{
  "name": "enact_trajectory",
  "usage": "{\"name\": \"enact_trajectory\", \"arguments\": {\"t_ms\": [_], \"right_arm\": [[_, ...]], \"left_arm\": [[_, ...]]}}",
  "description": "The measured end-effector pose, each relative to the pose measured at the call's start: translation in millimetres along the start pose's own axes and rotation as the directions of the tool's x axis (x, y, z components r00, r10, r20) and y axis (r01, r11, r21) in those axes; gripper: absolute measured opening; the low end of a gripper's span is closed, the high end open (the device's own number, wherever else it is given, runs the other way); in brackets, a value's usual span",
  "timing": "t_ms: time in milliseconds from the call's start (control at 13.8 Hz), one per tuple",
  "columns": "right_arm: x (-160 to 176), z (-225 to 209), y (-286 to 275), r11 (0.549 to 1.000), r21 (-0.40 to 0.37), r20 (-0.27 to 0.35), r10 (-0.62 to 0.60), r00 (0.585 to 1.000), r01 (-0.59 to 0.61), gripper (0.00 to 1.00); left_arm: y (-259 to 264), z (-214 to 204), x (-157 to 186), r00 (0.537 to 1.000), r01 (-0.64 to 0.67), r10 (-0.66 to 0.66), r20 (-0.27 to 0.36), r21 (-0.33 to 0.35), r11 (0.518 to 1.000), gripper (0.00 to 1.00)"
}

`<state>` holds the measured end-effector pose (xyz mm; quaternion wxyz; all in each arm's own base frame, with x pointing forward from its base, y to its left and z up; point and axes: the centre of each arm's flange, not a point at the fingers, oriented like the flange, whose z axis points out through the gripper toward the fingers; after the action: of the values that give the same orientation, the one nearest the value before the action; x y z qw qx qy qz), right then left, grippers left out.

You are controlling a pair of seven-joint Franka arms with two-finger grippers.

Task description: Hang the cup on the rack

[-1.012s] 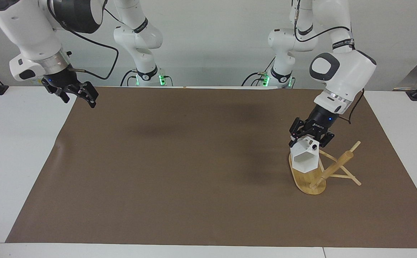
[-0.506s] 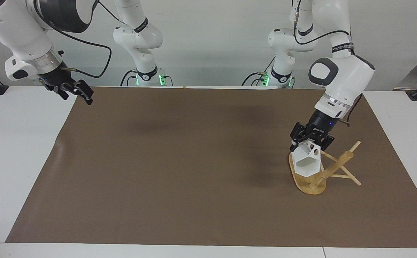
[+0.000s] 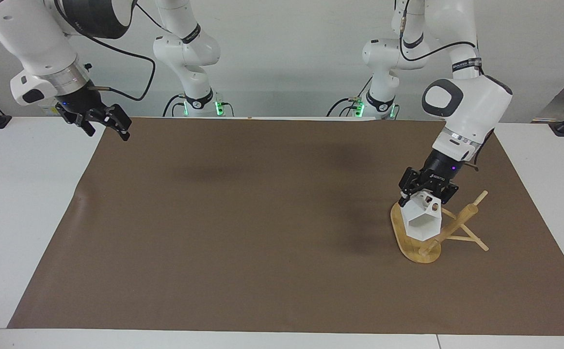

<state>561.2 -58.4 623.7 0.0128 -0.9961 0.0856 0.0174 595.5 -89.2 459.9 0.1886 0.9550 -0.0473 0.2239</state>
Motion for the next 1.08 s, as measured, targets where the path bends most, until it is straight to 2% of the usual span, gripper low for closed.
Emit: {"name": "enact_trajectory", "arguments": {"t_ms": [361,1084], "right_arm": [[-0.8,-0.1,-0.8,1.000,0.000,0.000,-0.003,1.000,0.003,1.00],[-0.8,0.6,-0.8,1.000,0.000,0.002,-0.003,1.000,0.003,1.00]], "left_arm": [[-1.4,1.9,-0.7,0.999,0.037,-0.037,0.003,0.001,0.999,0.74],[-6.7,3.4,-3.0,0.980,0.199,-0.199,0.007,0.007,0.980,0.74]]}}
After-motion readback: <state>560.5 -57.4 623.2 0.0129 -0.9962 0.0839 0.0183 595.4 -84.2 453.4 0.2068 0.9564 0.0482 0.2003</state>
